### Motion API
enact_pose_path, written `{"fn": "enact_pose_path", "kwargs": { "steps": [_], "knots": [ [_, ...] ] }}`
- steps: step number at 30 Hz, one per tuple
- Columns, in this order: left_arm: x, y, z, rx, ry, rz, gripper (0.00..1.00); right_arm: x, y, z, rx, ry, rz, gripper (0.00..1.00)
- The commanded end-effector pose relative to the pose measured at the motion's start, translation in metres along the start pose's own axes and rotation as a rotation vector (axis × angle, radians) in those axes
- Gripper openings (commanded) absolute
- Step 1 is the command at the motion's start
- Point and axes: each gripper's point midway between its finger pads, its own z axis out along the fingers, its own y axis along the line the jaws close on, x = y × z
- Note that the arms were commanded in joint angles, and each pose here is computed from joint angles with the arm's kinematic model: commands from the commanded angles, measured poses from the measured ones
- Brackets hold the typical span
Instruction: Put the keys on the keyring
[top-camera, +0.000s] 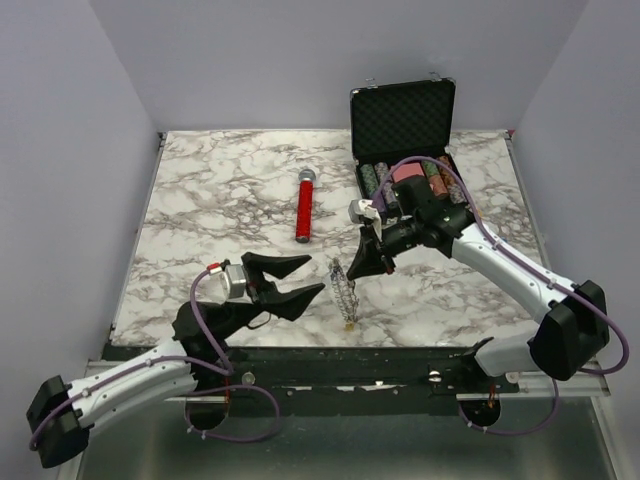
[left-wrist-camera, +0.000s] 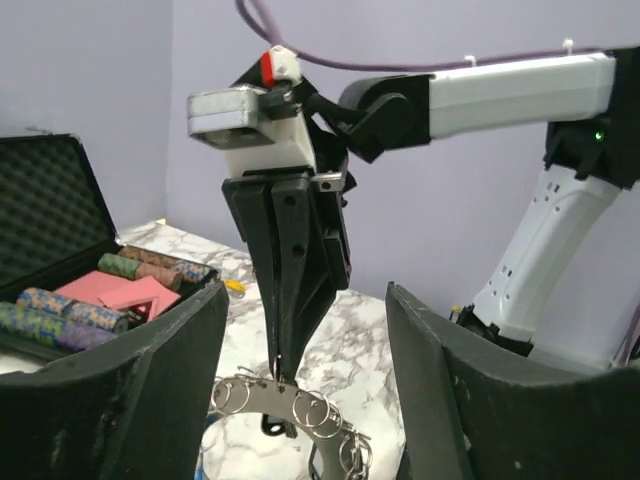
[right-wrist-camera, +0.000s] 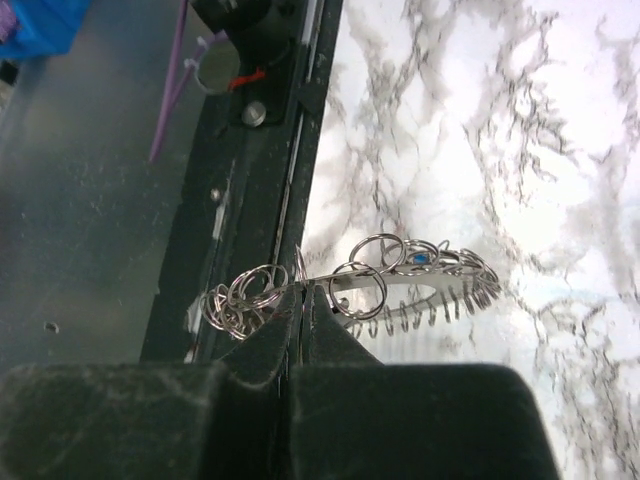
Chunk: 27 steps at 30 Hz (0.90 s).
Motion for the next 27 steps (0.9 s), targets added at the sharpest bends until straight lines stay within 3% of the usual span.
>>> {"fn": "enact_pose_path", "kwargs": {
  "steps": [1,7,10,13,20,27],
  "knots": [
    [0.037,0.002,-0.028,0.004,0.354,0.126,0.79,0.01,0.001,-0.002,0.006,0.148,-0.091,0.0],
    [0.038,0.001,-0.045,0.05,0.648,0.259,0.87,0.026,0.006,-0.005,-0.009,0.41,-0.184,0.0],
    [0.042,0.001,-0.04,0.064,0.701,0.256,0.9,0.023,0.003,-0.011,0.033,0.477,-0.231,0.0],
    [0.046,-0.002,-0.031,0.086,0.665,0.241,0.89,0.016,0.0,-0.018,0.075,0.515,-0.26,0.0],
    [0.054,0.0,0.004,0.097,0.608,0.21,0.61,0.02,-0.001,-0.023,0.105,0.615,-0.274,0.0],
    [0.066,0.002,0.026,0.077,0.53,0.175,0.54,0.014,0.0,-0.02,0.094,0.601,-0.264,0.01]
  ]
}}
